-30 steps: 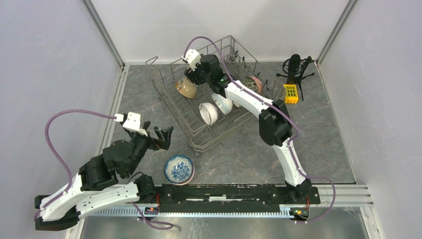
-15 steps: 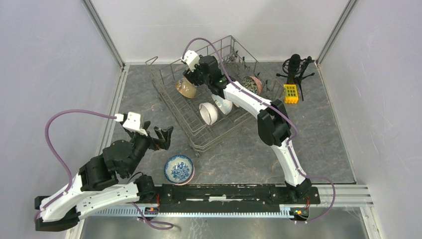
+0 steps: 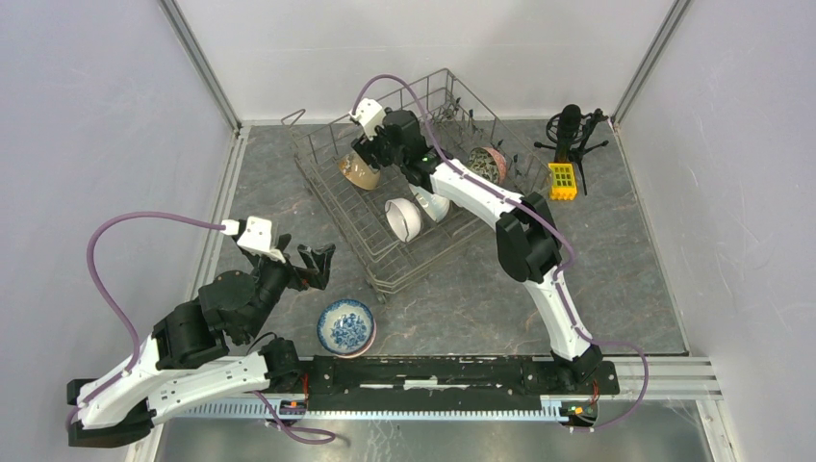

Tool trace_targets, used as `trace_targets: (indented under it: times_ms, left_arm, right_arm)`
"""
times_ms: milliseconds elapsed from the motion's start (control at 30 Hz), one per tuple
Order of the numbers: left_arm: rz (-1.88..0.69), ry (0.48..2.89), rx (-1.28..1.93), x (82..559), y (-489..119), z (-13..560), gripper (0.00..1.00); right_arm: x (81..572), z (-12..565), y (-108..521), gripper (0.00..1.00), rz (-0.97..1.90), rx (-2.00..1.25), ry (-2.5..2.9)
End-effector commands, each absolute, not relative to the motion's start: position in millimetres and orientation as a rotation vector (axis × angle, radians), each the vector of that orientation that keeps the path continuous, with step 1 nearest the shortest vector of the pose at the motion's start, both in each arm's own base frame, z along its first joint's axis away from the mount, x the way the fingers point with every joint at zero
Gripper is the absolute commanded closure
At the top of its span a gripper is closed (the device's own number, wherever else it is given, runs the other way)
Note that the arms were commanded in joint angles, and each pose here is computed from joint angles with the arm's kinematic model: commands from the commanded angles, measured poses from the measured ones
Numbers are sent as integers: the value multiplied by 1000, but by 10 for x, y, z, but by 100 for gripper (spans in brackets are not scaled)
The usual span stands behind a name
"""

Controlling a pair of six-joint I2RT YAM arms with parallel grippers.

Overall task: Load the bowls into the dish rack
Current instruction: Place the bowl in the dish rack.

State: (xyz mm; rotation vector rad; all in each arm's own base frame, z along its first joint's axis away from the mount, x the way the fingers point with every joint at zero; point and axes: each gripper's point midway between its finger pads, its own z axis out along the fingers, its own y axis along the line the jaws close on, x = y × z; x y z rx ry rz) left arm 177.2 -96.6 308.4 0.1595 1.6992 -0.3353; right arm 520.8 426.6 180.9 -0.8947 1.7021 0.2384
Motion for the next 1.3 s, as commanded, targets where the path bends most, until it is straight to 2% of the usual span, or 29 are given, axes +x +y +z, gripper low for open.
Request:
trace_targets:
  times_ms: [0,567,967,1200,1267]
  left_arm:
    - [-332,1671,176,1791,-979,3161,0]
    - [-336,1670,178,1786,-980,3159,0]
    - [-339,1669,175,1783,-975,3161,0]
    - [-343,1668,176,1781,-981,3166,0]
    - [-341,1669,175,1783,-978,3161,0]
  right_arm:
    - [4944,1247,4410,19,344,-918,1848]
    - [4893,1497,4411,11,418,-828,1826]
    - [4850,2164,4292,3,571,-648,1727]
    - [4945,2577,4209,2,635,-547,1661]
    - [4975,2665,4198,5,641,-530,1643]
